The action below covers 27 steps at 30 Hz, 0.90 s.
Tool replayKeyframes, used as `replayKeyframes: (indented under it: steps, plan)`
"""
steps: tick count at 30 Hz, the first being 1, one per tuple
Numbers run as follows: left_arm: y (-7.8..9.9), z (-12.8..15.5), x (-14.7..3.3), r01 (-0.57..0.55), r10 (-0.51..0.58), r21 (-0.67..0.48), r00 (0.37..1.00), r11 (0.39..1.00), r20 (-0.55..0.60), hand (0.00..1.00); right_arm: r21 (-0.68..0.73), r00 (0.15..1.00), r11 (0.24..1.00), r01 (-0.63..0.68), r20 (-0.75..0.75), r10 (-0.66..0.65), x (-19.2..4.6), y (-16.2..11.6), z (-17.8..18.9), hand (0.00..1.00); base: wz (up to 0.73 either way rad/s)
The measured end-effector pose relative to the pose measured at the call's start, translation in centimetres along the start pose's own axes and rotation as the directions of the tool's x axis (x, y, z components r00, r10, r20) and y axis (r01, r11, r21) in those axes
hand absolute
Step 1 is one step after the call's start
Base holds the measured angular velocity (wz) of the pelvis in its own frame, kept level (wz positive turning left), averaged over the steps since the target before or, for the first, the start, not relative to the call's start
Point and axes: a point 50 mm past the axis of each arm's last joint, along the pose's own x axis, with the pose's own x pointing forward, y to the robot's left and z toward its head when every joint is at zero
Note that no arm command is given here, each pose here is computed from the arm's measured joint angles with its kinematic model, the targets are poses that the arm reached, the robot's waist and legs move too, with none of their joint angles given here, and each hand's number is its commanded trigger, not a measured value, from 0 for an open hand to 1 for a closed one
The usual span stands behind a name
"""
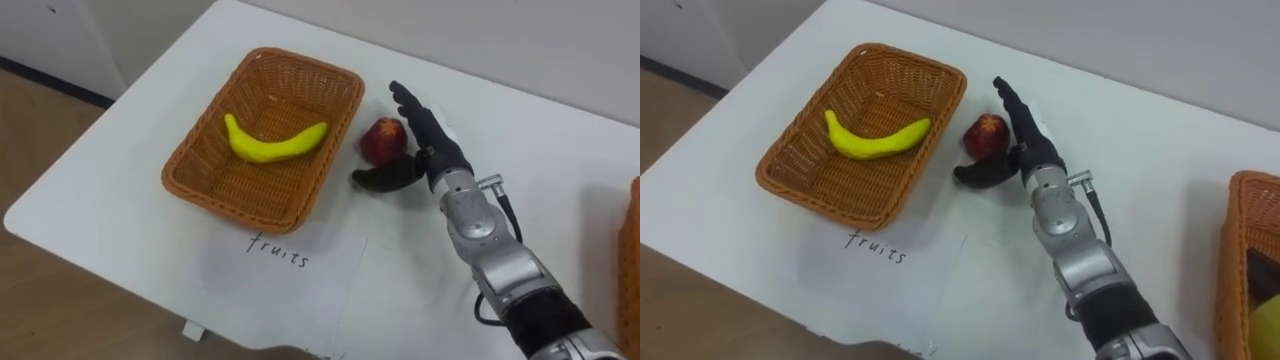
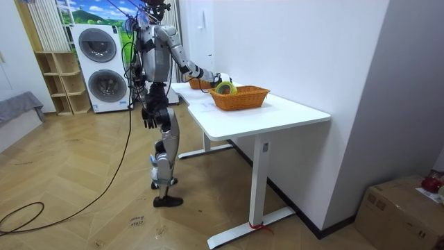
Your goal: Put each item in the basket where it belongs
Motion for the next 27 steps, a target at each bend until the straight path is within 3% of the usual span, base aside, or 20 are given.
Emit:
replayKeyframes:
  steps: [7, 8, 9, 27]
  plan:
    - [0.0, 0.0, 0.0, 0.0, 0.0, 0.0, 1.0, 1.0, 0.0, 0.0, -0.002, 1.0, 1.0, -0.013, -0.001, 0.013, 0.0, 0.0, 0.0, 0.02, 0.05]
    - [0.0, 0.0, 0.0, -0.001, 0.001, 0.0, 1.0, 1.0, 0.001, 0.0, -0.004, 1.0, 1.0, -0.016, -0.001, 0.016, 0.0, -0.1, -0.1, 0.29, 0.11]
    - [0.0, 0.1, 0.0, -0.001, 0.001, -0.001, 1.0, 1.0, 0.001, 0.0, -0.008, 1.0, 1.0, -0.018, -0.002, 0.018, 0.0, -0.2, -0.1, 1.0, 0.09]
    - [0.2, 0.1, 0.2, -0.004, 0.004, 0.0, 1.0, 1.0, -0.021, 0.0, -0.113, 0.999, 0.993, -0.031, -0.016, 0.029, 0.7, -1.5, -0.4, 1.0, 0.0]
